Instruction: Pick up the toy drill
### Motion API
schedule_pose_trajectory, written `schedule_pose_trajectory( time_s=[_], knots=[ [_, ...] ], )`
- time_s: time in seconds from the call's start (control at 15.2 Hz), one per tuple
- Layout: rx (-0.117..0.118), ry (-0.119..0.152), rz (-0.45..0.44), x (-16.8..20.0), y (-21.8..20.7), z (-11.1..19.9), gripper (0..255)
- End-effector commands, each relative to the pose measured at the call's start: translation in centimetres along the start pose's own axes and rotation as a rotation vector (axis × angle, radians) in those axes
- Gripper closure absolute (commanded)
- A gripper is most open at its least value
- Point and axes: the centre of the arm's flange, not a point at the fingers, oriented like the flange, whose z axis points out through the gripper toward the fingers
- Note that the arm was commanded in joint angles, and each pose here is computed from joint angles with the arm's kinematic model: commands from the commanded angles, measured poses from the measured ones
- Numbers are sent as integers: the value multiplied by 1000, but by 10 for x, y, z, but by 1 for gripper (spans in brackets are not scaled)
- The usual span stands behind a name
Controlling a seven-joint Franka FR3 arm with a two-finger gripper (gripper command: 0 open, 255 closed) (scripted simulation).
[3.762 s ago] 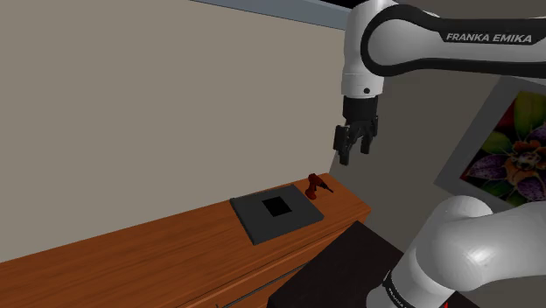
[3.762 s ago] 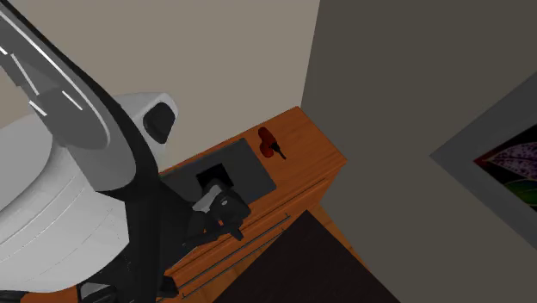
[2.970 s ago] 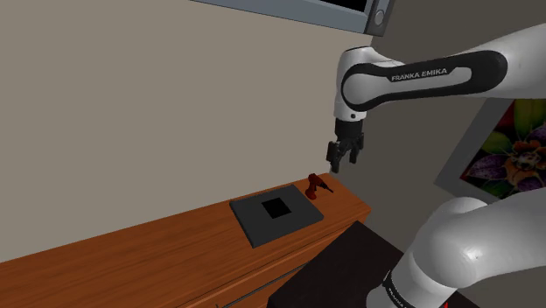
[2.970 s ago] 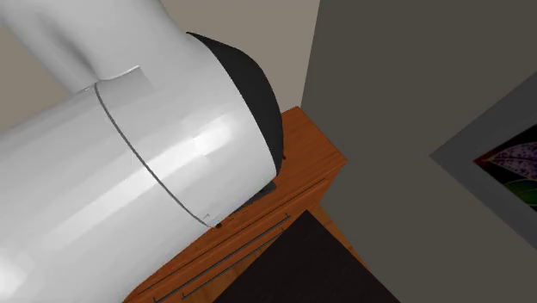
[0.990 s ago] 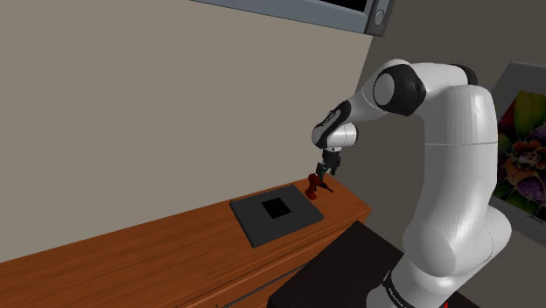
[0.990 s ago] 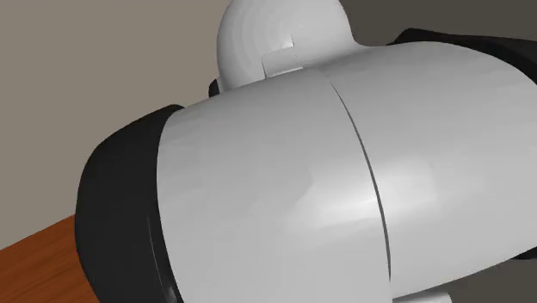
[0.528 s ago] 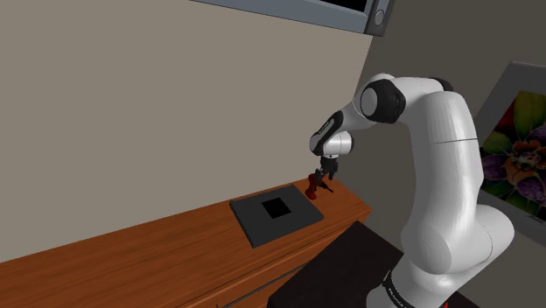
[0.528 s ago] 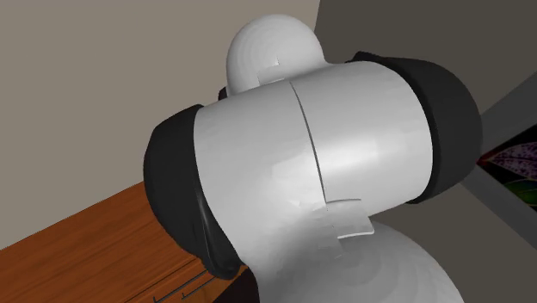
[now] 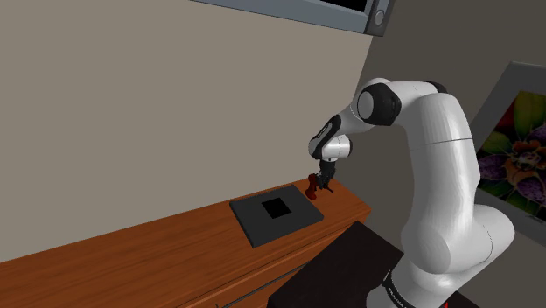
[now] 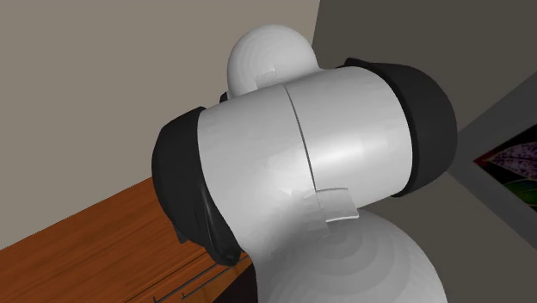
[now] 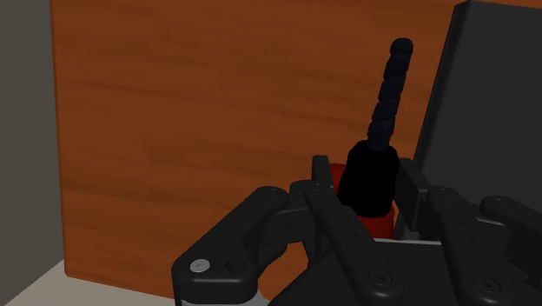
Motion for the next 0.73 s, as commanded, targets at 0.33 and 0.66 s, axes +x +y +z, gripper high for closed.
schedule_pose_trajectory(
  time_s=[0.33, 0.66],
  knots=[
    [0, 0, 0, 0, 0, 0, 255],
    [0, 0, 0, -2, 1, -21, 255]
  ],
)
